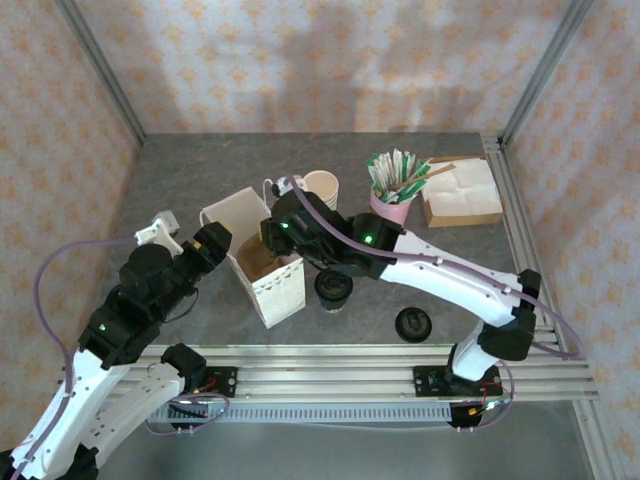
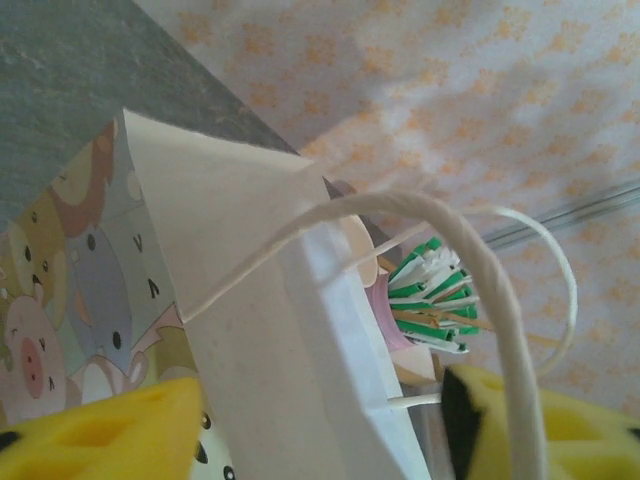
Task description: Pack the takeout coffee
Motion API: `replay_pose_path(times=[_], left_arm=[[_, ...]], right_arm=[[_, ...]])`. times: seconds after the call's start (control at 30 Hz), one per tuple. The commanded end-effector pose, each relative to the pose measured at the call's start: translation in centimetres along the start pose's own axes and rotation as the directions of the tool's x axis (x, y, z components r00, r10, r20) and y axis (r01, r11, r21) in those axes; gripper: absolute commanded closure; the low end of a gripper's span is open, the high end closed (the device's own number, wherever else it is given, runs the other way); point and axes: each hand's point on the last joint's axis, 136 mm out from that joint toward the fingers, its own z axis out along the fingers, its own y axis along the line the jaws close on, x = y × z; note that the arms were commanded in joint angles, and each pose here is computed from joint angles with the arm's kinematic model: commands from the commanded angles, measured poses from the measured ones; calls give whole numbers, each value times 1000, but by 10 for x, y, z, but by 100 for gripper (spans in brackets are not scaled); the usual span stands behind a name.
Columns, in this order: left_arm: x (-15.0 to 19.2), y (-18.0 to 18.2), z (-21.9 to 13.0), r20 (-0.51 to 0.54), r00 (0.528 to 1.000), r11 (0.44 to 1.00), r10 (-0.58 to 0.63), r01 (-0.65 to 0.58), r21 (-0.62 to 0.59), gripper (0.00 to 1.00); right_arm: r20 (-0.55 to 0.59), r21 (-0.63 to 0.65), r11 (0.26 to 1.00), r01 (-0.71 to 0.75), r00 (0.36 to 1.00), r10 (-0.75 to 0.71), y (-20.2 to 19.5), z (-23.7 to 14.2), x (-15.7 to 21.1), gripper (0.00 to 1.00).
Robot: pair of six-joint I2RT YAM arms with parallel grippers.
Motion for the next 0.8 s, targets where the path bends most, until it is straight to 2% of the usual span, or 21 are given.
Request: replay_pose_path(times=[0.0, 0.13, 0.27, 0.5, 0.77], left_arm=[[-16, -11, -17, 39, 996, 997, 77, -77, 7, 23], [-22, -16, -27, 31, 989, 989, 146, -146, -10, 11], [-30, 1, -39, 52, 979, 976, 198, -191, -106, 5], [-42, 12, -56, 101, 967, 962, 236, -217, -168, 0], [-52, 22, -66, 146, 959, 952, 243, -207, -228, 0]], right_arm=[[-62, 14, 996, 90, 994, -89, 7, 6, 7, 81], [-125, 73, 987, 142, 983, -132, 10, 26, 7, 85], [-195, 135, 975, 177, 969, -149, 7, 50, 10, 88], [-283, 151, 980, 128, 956, -81, -8, 88, 24, 92], [-347, 183, 969, 163, 933, -92, -23, 108, 41, 89]])
